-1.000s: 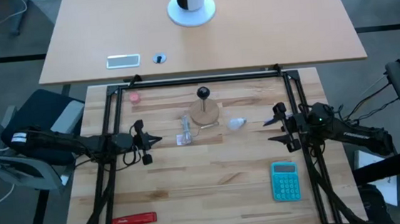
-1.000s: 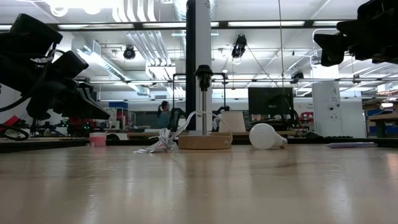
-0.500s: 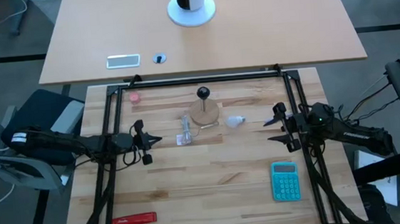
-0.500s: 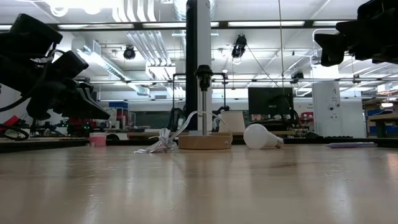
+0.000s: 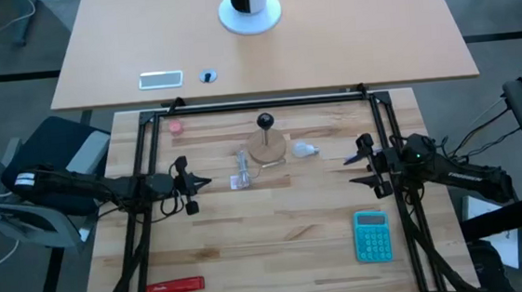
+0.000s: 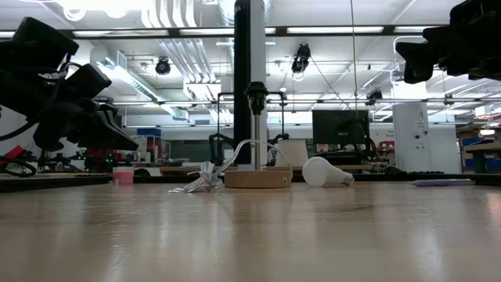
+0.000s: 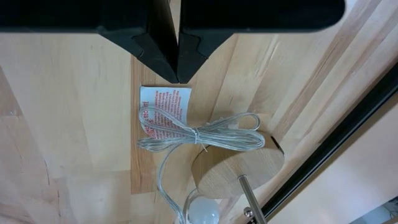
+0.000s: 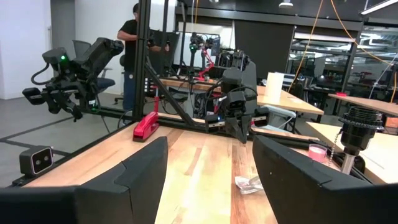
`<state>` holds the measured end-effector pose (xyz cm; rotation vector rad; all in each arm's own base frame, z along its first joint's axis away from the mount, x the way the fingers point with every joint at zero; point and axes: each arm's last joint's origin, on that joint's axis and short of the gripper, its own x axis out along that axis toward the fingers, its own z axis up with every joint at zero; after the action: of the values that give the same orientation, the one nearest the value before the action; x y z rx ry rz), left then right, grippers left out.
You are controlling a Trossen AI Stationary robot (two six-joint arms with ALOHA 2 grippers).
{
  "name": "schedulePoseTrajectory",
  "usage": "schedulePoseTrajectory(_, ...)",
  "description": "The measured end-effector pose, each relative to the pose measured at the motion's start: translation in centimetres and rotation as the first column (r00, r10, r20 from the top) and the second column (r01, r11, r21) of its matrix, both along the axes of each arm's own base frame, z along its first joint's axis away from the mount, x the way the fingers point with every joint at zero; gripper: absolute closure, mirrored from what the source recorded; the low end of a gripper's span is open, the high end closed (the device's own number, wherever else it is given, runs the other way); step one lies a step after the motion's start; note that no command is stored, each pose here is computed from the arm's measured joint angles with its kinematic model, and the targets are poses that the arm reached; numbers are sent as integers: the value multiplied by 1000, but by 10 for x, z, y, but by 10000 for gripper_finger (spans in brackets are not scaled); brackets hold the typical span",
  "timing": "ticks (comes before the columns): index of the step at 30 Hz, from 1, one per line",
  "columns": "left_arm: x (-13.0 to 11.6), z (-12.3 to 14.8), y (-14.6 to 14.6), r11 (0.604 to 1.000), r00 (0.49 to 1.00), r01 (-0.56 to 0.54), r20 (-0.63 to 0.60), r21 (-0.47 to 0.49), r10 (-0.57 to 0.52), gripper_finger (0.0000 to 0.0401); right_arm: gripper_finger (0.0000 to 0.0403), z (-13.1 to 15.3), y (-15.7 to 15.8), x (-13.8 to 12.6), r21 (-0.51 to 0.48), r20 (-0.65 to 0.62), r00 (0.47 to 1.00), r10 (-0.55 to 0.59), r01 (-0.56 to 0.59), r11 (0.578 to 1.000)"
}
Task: Screw lightbulb
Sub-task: Return to Home Position
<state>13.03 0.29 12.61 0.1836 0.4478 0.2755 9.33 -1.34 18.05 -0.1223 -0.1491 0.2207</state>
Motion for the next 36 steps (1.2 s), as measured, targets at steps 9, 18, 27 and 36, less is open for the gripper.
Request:
schedulePoseTrajectory(9, 0, 0, 0, 1000, 1000, 0, -1, 0, 0, 401, 155, 0, 0, 0, 0, 0, 1000, 0, 0, 1000)
schedulePoseTrajectory(18, 0, 0, 0, 1000, 1000, 0, 0, 0, 0, 401, 144, 0, 0, 0, 0, 0, 1000, 0, 0, 1000)
schedulePoseTrajectory(27, 0, 0, 0, 1000, 1000, 0, 0, 0, 0, 401, 155, 0, 0, 0, 0, 0, 1000, 0, 0, 1000)
schedulePoseTrajectory(36, 0, 0, 0, 1000, 1000, 0, 0, 0, 0, 401, 168, 0, 0, 0, 0, 0, 1000, 0, 0, 1000)
